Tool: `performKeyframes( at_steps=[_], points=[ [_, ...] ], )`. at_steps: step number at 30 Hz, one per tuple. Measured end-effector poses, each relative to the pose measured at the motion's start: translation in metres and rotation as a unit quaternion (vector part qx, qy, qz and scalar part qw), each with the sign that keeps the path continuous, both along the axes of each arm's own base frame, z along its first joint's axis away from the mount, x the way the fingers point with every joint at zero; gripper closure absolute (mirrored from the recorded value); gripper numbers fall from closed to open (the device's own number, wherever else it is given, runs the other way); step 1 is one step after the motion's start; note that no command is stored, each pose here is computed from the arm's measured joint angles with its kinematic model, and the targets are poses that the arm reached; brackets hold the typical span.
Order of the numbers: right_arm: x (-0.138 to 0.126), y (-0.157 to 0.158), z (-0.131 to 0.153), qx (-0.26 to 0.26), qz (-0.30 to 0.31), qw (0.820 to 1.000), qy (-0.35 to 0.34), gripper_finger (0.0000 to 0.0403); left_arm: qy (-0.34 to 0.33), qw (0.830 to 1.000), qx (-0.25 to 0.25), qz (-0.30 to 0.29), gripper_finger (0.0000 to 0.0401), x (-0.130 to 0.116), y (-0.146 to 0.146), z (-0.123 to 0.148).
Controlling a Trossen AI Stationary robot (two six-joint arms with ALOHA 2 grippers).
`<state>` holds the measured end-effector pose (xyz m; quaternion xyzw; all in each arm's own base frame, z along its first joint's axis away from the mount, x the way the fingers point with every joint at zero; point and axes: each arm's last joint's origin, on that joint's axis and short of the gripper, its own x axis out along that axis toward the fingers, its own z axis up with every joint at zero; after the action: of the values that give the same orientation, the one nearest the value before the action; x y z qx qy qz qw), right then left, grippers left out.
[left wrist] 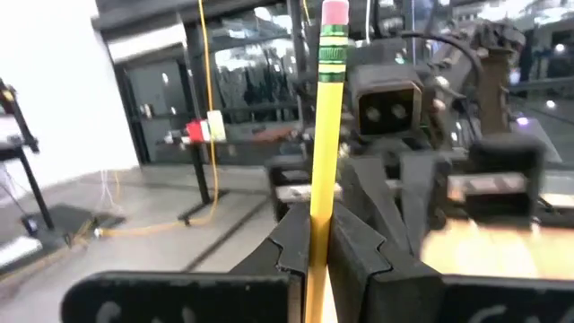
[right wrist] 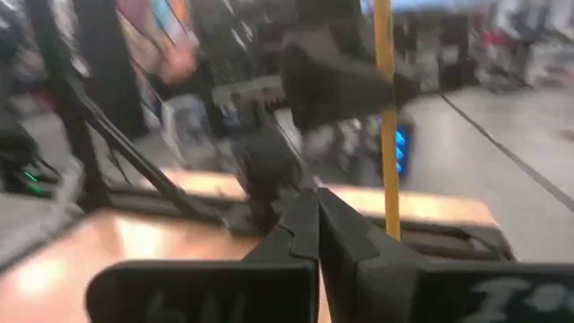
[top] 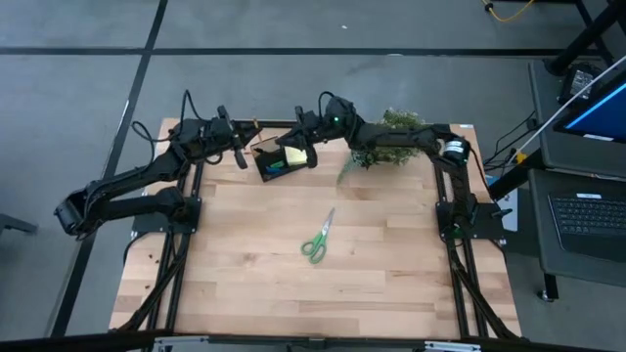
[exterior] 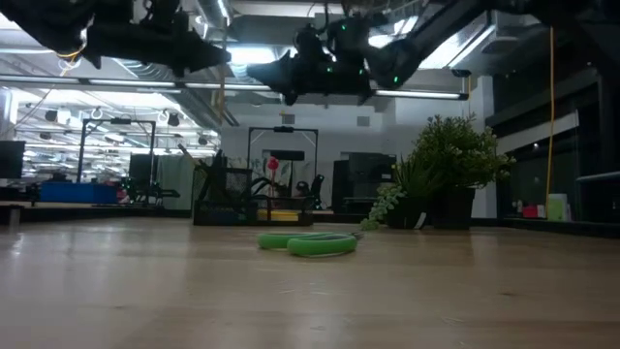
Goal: Pick and place office supplies into organizer
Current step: Put the yellow pencil into the black desk organizer
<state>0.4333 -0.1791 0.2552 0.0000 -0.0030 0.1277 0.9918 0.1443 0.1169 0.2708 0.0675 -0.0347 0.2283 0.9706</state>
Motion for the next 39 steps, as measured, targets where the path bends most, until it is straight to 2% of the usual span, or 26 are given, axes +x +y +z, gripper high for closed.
performKeyframes(
  at_steps=[4,9,13,22,26,30,36,39],
  points=[
    [-0.007,0.007,0.008,-0.021,-0.056,0.996,0.061,0.0401,-0.002,1.000,0.006,-0.015,0.0384,0.005,0.006,-0.002],
    [-0.011,0.017,0.014,-0.056,-0.133,0.983,0.110,0.0401,0.023,1.000,-0.006,-0.020,0.0384,0.016,0.016,-0.016],
    [-0.018,0.025,0.025,-0.076,-0.145,0.978,0.129,0.0401,0.027,1.000,-0.008,-0.011,0.0384,0.024,0.029,-0.027],
    [-0.018,0.037,0.023,-0.071,-0.135,0.975,0.163,0.0401,0.067,0.996,-0.062,-0.009,0.0384,0.035,0.053,-0.064],
    [-0.021,0.044,0.029,-0.074,-0.135,0.974,0.167,0.0401,0.070,0.995,-0.067,-0.012,0.0384,0.040,0.059,-0.074],
    [-0.035,0.047,0.044,-0.083,-0.176,0.961,0.195,0.0401,0.080,0.992,-0.094,-0.013,0.0384,0.043,0.062,-0.085],
    [-0.051,0.058,0.063,-0.094,-0.180,0.956,0.213,0.0401,0.090,0.988,-0.122,-0.018,0.0376,0.045,0.063,-0.095],
    [-0.057,0.065,0.066,-0.105,-0.202,0.945,0.235,0.0401,0.089,0.988,-0.122,-0.019,0.0363,0.046,0.063,-0.095]
  ],
)
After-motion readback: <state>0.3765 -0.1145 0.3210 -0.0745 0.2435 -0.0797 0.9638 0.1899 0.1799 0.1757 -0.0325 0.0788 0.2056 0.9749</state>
